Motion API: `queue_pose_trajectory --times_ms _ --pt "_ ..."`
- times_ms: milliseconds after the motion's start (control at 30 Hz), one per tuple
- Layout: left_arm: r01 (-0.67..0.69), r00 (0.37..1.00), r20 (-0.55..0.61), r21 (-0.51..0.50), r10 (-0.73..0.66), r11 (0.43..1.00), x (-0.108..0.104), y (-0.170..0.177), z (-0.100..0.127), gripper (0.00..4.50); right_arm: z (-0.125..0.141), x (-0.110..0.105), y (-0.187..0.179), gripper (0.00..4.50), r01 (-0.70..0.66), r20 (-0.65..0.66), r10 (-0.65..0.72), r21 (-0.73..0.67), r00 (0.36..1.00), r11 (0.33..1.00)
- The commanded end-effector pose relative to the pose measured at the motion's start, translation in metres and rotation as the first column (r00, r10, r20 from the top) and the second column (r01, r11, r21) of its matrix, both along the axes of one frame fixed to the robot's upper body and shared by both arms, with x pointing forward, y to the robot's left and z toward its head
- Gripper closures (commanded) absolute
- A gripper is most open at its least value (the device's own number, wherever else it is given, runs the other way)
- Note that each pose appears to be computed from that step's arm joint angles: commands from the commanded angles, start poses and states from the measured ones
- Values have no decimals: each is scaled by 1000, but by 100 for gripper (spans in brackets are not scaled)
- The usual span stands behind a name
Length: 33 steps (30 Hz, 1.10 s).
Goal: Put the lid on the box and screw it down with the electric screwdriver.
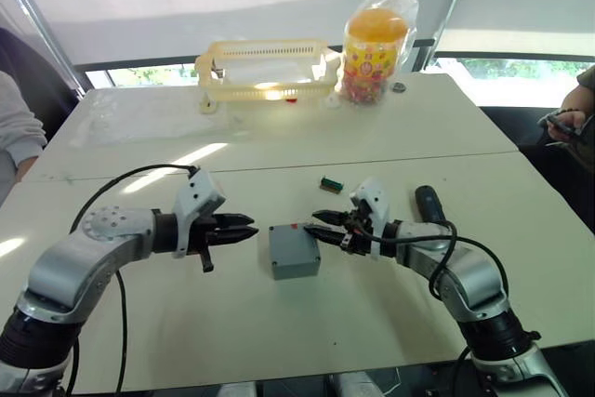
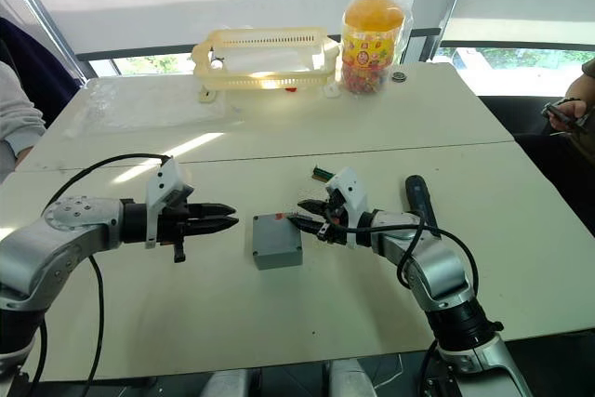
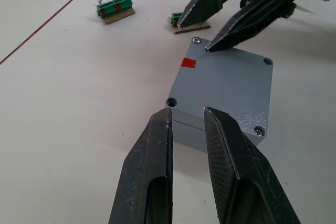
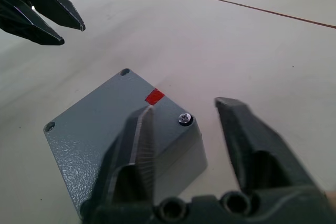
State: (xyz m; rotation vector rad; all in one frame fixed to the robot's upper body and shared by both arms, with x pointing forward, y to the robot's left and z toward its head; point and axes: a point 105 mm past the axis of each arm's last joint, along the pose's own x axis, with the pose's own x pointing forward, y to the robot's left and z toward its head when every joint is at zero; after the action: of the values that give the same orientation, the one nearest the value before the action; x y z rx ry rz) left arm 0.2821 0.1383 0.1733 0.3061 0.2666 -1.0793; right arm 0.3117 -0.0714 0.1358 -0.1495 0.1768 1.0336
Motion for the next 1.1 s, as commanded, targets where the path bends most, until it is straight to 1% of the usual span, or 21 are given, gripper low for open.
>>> queue_pose_trajectory --times_ms 33,67,200,267,333,433,467,533,567,633,700,767,833,900,1100 --pt "25 999 45 -1 -25 1000 1 -4 9 356 24 0 -3 35 -14 89 13 12 996 1000" --pt "30 998 48 -4 -30 1000 1 -4 11 356 31 -1 -7 6 -10 102 8 12 995 1000" --pt "71 996 63 -27 -69 997 2 -9 22 356 64 -2 -32 6 51 129 -56 41 990 998" --pt "120 990 78 -33 -117 992 1 -16 29 356 90 -1 -55 6 125 100 -134 93 986 988" --pt "168 983 84 -31 -165 985 -2 -23 32 356 103 -2 -75 6 189 69 -195 87 978 978" --pt "284 955 89 -7 -282 959 -12 -38 34 356 110 -8 -118 6 306 -26 -309 -87 951 948" --pt "323 942 94 10 -323 946 -15 -42 35 356 110 -6 -140 6 401 -108 -420 -165 901 901" --pt "366 925 100 33 -367 930 -18 -47 34 356 107 -11 -167 6 486 -225 -547 -274 807 830" --pt "383 917 107 40 -385 923 -20 -49 35 356 101 -18 -175 6 465 -299 -558 -329 774 822" --pt "403 907 119 39 -404 914 -21 -55 36 356 94 -27 -184 6 426 -395 -555 -370 732 825" --pt "416 900 130 30 -416 909 -22 -61 38 356 83 -31 -191 6 412 -487 -561 -384 669 826" --pt "417 899 136 27 -417 908 -21 -63 35 356 67 -32 -192 6 392 -576 -557 -395 599 831" --pt "412 901 136 28 -411 911 -21 -63 31 356 55 -31 -191 6 381 -621 -557 -407 551 830" --pt "405 904 133 34 -405 914 -22 -63 29 356 48 -31 -191 6 383 -640 -568 -421 517 822" --pt "385 913 118 64 -390 921 -27 -55 25 356 24 -30 -191 6 379 -656 -612 -482 442 790"
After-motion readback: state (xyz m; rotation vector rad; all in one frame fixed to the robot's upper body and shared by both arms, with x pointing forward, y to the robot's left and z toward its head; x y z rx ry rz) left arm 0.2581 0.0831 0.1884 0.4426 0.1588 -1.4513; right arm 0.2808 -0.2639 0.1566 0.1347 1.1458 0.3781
